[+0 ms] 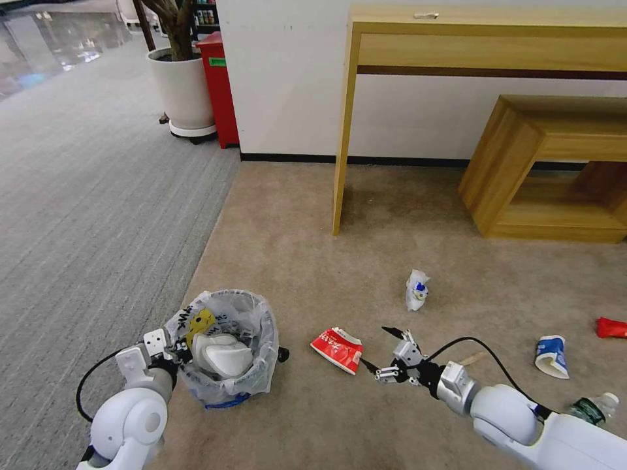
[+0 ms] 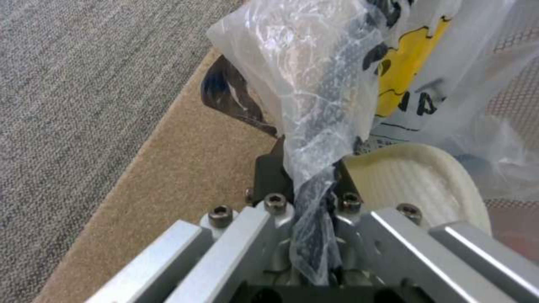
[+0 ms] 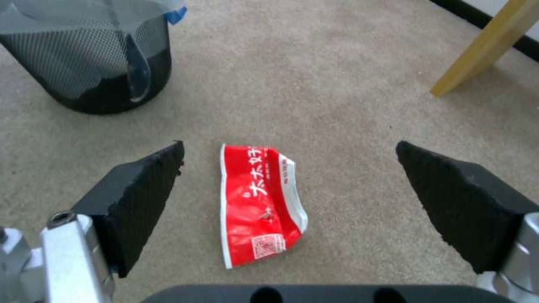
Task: Pick up the trash bin and place the garbage on the floor into it.
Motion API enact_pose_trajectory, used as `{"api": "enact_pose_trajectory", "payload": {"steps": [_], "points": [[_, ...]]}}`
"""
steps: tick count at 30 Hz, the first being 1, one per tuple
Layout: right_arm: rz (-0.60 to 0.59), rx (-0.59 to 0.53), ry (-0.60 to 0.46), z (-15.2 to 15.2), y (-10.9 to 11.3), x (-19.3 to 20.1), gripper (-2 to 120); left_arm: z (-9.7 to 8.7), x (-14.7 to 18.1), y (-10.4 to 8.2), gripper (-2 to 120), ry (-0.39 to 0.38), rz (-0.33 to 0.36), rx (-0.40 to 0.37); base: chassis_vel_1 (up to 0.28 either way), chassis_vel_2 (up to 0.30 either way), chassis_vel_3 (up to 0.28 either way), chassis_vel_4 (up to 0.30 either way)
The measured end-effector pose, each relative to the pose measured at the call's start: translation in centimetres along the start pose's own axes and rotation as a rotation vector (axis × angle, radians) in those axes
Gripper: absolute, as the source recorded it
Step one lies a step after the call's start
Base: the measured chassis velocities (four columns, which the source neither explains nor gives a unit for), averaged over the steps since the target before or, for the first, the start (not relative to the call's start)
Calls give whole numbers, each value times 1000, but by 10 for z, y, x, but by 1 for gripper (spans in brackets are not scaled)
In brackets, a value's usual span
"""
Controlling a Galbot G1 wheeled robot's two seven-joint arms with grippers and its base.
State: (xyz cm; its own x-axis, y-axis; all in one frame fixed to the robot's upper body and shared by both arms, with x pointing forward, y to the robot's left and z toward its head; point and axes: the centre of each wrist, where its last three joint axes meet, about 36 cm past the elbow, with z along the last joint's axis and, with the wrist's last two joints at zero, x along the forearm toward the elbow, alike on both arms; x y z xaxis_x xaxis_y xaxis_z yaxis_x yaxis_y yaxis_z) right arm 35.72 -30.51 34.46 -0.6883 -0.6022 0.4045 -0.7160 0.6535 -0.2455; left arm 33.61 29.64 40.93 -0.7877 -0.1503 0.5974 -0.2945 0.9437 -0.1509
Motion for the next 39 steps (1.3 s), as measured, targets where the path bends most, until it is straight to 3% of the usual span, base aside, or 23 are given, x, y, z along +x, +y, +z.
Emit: {"api": "enact_pose_trajectory", "payload": {"steps": [20, 28, 39], "points": [[-84, -20, -17, 6, 13, -18, 97, 0, -5, 0, 0, -2, -3, 3, 0, 0, 0, 0], [-78, -8, 30, 37, 6, -17, 96, 1, -7, 0, 0, -1, -6, 9, 0, 0, 0, 0], [33, 32, 124, 69, -13, -12, 96, 2, -8, 1, 0, -4, -10, 17, 0, 0, 0, 0]]}}
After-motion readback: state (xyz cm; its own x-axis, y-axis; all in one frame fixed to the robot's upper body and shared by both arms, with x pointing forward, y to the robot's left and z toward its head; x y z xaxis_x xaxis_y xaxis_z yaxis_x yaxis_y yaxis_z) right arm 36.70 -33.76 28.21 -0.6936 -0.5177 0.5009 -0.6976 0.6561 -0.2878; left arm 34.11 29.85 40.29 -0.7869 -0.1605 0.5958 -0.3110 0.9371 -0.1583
